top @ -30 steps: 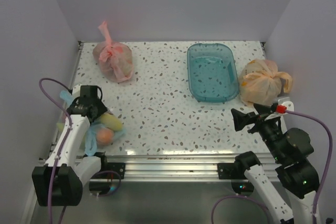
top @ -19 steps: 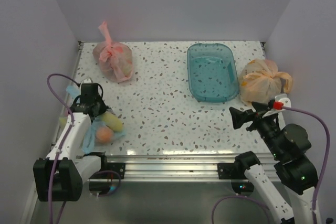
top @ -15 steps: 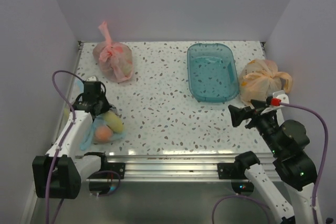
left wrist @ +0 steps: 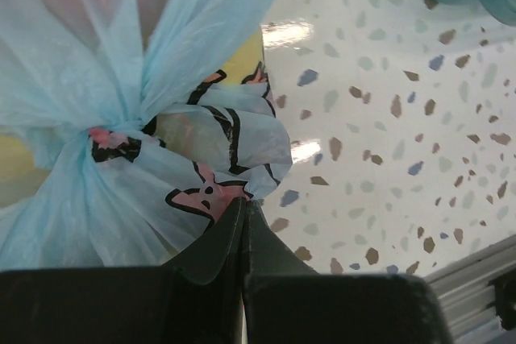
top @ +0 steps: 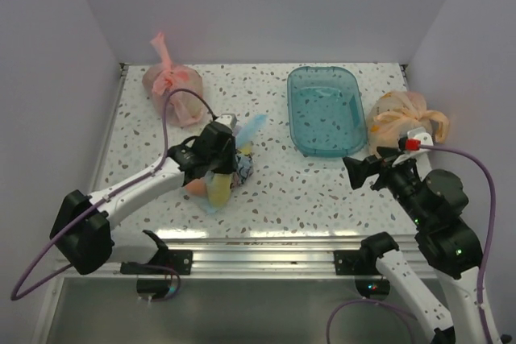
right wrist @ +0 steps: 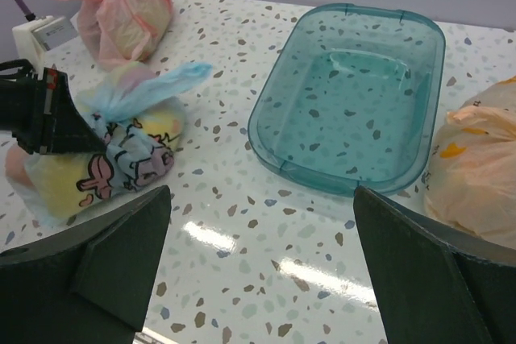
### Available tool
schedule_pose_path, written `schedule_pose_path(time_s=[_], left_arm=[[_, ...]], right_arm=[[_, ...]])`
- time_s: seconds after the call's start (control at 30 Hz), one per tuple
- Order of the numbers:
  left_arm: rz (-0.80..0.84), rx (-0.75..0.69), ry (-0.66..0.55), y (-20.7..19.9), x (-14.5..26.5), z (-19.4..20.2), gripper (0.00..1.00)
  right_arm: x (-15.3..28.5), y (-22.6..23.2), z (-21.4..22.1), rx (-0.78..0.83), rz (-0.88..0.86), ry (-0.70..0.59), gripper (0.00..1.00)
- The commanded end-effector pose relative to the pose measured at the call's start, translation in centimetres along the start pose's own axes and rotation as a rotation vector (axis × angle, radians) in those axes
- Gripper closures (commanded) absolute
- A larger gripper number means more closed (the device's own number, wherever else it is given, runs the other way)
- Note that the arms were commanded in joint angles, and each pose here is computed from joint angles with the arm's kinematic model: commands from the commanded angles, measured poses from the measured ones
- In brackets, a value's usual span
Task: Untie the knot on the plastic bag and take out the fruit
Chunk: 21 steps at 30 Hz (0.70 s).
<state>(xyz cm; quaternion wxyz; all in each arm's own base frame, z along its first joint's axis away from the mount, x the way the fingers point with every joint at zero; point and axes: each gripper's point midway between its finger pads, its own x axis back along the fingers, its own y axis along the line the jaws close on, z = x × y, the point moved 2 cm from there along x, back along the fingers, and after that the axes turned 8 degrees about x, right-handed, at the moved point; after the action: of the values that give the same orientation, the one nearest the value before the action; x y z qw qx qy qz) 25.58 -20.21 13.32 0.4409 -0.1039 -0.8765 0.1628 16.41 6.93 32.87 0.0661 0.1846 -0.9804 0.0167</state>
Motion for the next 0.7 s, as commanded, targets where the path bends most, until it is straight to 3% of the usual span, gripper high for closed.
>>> schedule_pose_path(time_s=[0.0,0.13,0.3,0.43,0.57,0.67], left_arm=[[0.129,-0.021,-0.046,-5.7,1.1,-0.8,1.00],[0.141,-0.095,-0.028,-7.4,1.6,1.5,1.00],[0.130,-0.113,-0.017,-6.7,3.0,3.5,0.85],[0.127,-0.050,-0.043,-5.2,5.1,3.9,0.65],[0.133,0.006,-0.085,-4.3,6.6,3.6,0.32],[0.061,-0.001,-0.100,-3.7,6.1,3.0,0.24]], right_arm=[[-0.8,1.1,-1.0,0.021,-0.075,0.023,0.01],[-2.6,2.3,0.4,0.003,-0.158,0.144,0.01],[-4.9,4.9,2.3,-0.038,-0.333,0.284,0.01],[-6.5,5.9,3.3,-0.074,-0.398,0.356,0.01],[-8.3,6.7,4.0,-0.033,-0.420,0.380,0.01],[-10.0,7.8,4.5,-0.012,-0.423,0.412,0.01]])
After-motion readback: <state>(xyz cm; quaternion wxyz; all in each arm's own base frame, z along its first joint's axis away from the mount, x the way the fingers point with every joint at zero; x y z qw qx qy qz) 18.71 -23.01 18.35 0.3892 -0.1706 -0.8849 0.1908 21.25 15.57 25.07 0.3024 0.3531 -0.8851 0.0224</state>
